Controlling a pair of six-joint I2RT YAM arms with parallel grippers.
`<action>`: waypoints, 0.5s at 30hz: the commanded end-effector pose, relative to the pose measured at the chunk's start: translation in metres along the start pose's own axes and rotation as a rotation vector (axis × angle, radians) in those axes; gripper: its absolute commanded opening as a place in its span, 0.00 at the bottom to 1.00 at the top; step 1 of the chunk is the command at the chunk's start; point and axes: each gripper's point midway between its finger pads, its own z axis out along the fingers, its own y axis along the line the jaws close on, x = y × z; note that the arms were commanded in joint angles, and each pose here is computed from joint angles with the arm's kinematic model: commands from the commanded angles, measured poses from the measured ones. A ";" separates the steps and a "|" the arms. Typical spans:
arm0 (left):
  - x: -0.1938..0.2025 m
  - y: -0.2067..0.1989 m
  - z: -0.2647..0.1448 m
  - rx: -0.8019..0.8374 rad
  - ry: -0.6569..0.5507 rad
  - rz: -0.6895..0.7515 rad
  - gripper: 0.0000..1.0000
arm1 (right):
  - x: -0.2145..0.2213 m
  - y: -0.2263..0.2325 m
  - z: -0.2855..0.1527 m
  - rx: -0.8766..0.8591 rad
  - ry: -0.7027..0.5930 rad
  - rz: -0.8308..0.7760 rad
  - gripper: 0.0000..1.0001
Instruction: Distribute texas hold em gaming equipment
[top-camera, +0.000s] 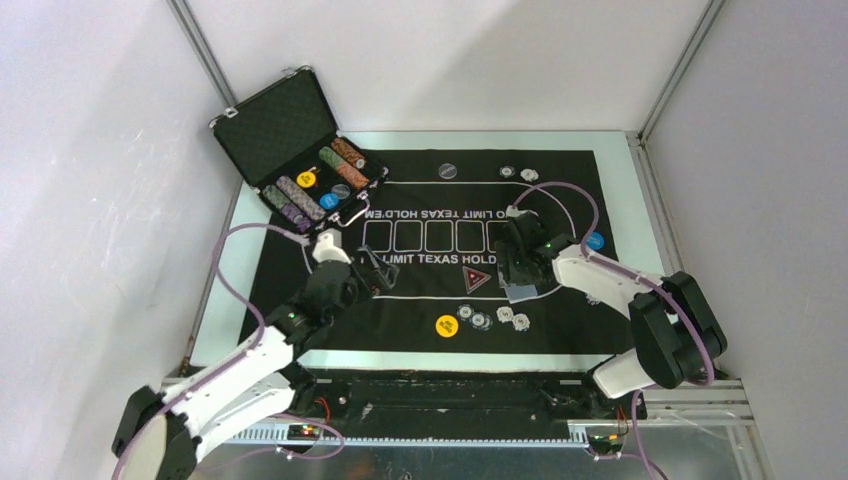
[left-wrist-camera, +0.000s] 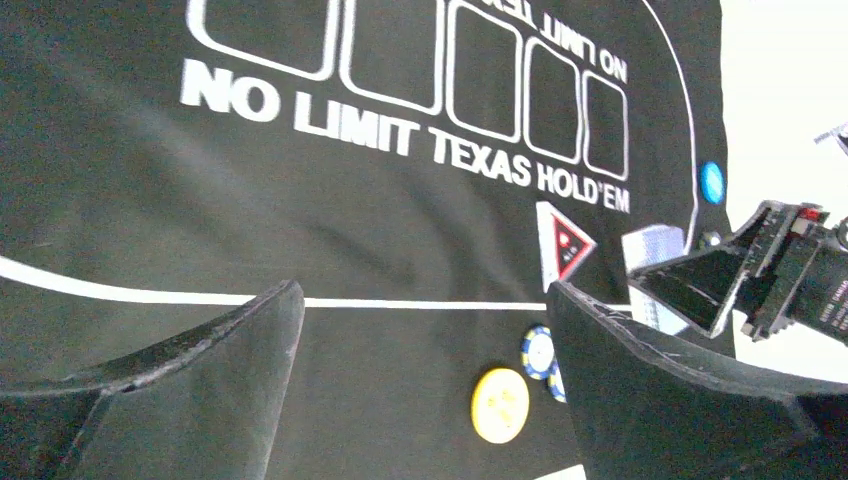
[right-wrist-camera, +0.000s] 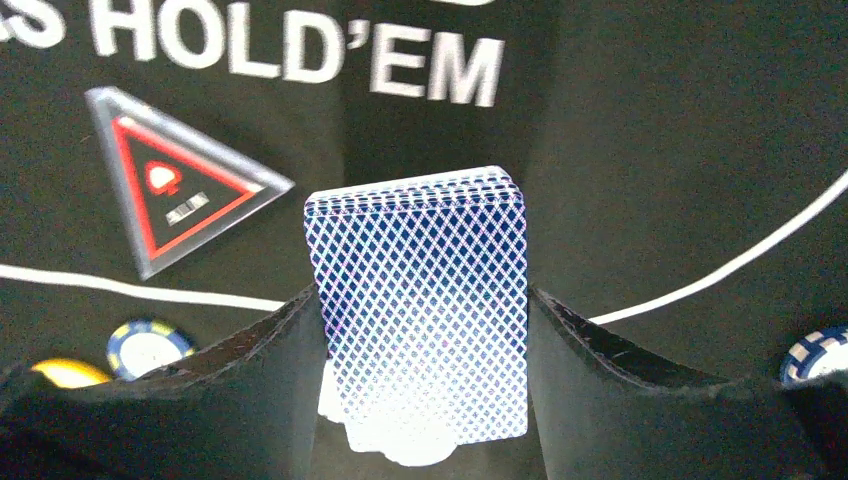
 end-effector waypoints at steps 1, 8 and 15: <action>-0.009 -0.075 0.007 0.284 0.055 -0.069 0.98 | -0.022 0.033 -0.029 -0.107 -0.055 -0.102 0.00; 0.011 -0.128 0.012 0.500 0.227 -0.118 0.98 | -0.016 0.071 -0.056 -0.242 -0.034 -0.210 0.00; 0.036 -0.159 0.017 0.661 0.394 -0.202 0.98 | -0.011 0.104 -0.079 -0.366 -0.022 -0.312 0.00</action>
